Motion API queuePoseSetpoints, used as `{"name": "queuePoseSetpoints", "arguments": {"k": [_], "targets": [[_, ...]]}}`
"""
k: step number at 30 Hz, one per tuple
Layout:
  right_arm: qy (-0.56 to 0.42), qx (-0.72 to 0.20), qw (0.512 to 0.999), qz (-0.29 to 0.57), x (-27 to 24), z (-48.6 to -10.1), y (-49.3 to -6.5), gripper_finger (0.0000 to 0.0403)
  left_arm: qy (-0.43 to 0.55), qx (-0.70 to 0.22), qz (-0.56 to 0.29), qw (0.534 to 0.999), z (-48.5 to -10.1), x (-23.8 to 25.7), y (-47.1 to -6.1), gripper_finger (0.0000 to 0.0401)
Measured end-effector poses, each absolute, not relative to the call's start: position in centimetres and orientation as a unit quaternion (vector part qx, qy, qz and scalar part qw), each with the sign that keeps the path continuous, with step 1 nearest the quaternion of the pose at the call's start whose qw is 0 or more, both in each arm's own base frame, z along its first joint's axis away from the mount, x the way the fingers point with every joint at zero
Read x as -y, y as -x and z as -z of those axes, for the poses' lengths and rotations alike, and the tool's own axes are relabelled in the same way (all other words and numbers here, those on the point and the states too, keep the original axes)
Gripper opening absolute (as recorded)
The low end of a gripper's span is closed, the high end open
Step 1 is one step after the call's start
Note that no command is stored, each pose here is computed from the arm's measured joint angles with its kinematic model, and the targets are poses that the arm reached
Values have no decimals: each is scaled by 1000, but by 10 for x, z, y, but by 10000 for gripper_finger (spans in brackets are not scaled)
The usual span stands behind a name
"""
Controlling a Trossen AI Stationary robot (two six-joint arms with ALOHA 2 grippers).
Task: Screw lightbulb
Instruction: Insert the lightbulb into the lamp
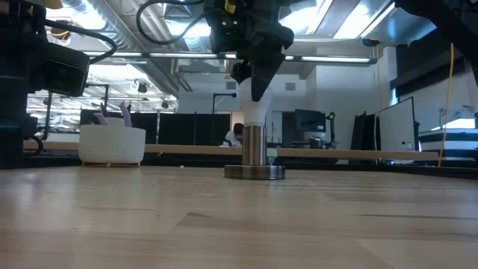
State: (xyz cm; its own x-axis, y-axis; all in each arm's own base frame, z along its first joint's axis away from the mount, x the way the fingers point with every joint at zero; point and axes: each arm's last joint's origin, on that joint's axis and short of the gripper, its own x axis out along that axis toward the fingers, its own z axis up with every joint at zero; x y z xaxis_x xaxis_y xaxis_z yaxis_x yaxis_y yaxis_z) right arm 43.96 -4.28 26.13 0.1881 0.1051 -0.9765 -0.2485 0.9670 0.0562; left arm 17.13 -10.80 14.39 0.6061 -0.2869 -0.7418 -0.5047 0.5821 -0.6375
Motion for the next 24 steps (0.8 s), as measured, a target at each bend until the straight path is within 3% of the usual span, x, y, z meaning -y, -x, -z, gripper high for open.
{"name": "queuePoseSetpoints", "arguments": {"k": [7,24], "targets": [[19,-631,773,-61,44,-262,-440,286,443,-439,-66,779,-144,108,-171,310],[-160,-624,753,131,45,-261,-440,298,416,-444,-55,792,-143,108,-171,310]]}}
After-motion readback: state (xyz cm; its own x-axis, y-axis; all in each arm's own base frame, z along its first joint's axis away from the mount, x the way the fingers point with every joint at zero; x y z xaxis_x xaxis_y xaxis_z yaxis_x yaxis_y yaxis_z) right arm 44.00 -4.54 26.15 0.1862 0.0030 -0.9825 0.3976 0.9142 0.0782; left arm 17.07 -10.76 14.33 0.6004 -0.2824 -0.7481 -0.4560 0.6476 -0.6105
